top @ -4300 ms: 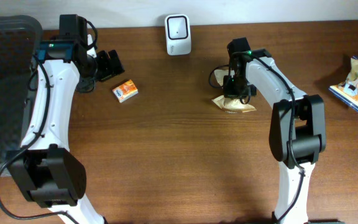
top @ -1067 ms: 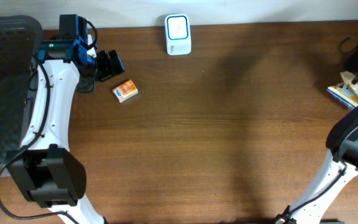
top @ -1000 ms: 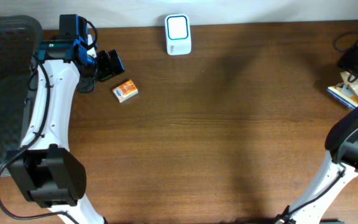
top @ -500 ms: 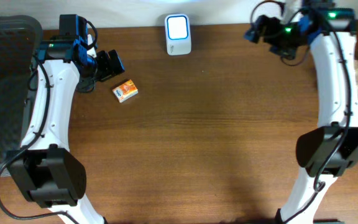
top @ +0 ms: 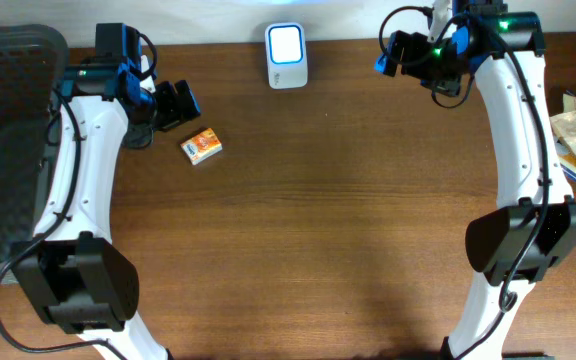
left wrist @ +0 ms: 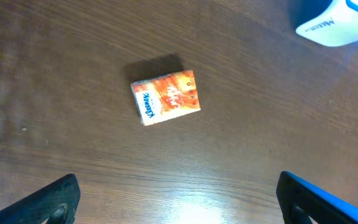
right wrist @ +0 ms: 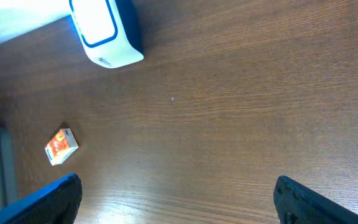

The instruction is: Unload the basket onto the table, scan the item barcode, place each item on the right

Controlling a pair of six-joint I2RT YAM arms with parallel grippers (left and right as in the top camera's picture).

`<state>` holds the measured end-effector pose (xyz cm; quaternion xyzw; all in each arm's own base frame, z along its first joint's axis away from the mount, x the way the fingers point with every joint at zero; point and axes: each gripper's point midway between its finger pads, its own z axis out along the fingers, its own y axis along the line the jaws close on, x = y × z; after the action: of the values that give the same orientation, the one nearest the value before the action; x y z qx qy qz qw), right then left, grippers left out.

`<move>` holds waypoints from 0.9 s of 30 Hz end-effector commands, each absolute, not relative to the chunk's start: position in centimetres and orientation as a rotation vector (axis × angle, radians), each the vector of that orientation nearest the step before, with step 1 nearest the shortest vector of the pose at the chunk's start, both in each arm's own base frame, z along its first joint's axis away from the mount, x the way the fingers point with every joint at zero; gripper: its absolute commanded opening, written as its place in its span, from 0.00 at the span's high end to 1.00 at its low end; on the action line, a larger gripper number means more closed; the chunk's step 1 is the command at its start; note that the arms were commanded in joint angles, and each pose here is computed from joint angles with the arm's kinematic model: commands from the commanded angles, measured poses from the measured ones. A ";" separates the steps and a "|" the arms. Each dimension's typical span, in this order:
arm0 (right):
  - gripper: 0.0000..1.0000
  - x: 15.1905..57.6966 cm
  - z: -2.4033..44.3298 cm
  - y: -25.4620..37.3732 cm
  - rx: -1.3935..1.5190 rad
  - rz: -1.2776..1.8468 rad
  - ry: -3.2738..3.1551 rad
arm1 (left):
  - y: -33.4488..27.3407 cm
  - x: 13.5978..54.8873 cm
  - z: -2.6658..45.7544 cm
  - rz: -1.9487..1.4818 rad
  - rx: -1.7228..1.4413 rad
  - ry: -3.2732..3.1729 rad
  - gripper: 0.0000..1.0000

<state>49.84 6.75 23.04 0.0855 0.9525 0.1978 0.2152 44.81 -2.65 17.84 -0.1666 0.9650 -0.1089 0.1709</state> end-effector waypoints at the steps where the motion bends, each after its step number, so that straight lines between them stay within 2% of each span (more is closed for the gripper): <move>1: 0.02 49.8 23.1 6.7 0.235 0.528 2.640 | -6.9 44.4 18.0 -0.443 -0.099 2.770 0.07; 2: 0.02 49.8 23.1 6.7 0.235 0.528 2.640 | -8.2 44.1 17.8 -0.439 -0.018 2.779 0.12; 3: 0.02 49.8 23.1 6.7 0.235 0.528 2.640 | -8.7 43.9 17.7 -0.410 0.009 2.784 0.13; 7: 0.02 49.8 23.1 6.7 0.235 0.528 2.640 | -9.5 43.7 17.2 -0.115 0.087 2.787 0.14; 12: 0.02 49.8 23.1 6.7 0.235 0.528 2.640 | -7.9 44.1 17.4 0.285 0.007 2.716 0.09; 14: 0.02 49.8 23.1 6.7 0.235 0.528 2.640 | -7.1 44.6 16.4 0.398 0.019 2.710 0.09; 15: 0.02 49.8 23.1 6.7 0.235 0.528 2.640 | -6.9 44.7 15.6 0.433 0.043 2.722 0.13; 17: 0.02 49.8 23.1 6.7 0.235 0.528 2.640 | -6.5 45.2 13.9 0.481 0.098 2.749 0.15; 20: 0.02 49.8 23.1 6.7 0.235 0.528 2.640 | -6.1 45.8 10.9 0.524 0.202 2.801 0.14; 21: 0.02 49.8 23.1 6.7 0.235 0.528 2.640 | -6.0 45.9 9.4 0.530 0.272 2.831 0.16; 22: 0.02 49.8 23.1 6.7 0.235 0.528 2.641 | -6.2 46.0 8.4 0.516 0.319 2.849 0.25; 27: 0.02 49.8 23.1 6.7 0.235 0.528 2.640 | -8.0 46.5 4.2 0.394 0.454 2.904 0.31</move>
<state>49.85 6.75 23.04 0.0857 0.9524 0.1979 0.2154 46.47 -7.19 6.52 0.1076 0.9763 0.1527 0.1092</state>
